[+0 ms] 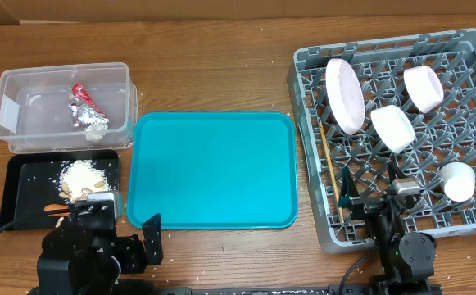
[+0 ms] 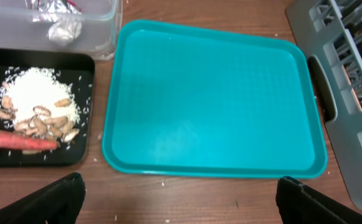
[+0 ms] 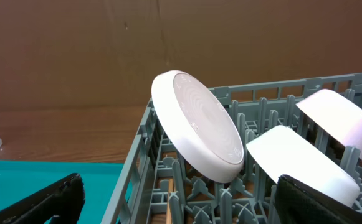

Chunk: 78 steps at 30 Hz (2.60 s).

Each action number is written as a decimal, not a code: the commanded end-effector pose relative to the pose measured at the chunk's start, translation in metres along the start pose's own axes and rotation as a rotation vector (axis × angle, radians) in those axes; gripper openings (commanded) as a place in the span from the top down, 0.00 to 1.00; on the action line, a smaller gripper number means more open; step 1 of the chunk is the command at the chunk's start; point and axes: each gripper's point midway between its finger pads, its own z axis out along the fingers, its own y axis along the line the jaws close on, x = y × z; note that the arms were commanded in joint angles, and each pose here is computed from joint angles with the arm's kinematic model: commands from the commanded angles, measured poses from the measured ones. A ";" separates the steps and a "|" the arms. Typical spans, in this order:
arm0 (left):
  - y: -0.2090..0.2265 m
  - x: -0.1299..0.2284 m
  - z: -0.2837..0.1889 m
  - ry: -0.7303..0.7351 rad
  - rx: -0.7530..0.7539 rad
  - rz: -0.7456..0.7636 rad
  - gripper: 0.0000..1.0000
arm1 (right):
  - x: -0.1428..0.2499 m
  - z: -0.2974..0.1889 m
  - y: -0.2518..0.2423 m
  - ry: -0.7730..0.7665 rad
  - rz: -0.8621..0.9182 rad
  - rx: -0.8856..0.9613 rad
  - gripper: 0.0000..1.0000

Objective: Sort waste into correct bins and load items into the dishwasher

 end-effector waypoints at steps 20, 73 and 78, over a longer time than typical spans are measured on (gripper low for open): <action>0.022 -0.036 0.091 -0.725 0.007 0.058 0.00 | 0.001 0.000 0.000 -0.006 -0.010 -0.003 0.00; 0.039 -0.013 0.130 -0.709 -0.075 0.117 0.00 | 0.001 0.000 0.000 -0.005 -0.010 -0.003 0.00; 0.039 -0.013 0.130 -0.709 -0.075 0.117 0.01 | 0.001 0.000 0.000 -0.005 -0.010 -0.003 0.00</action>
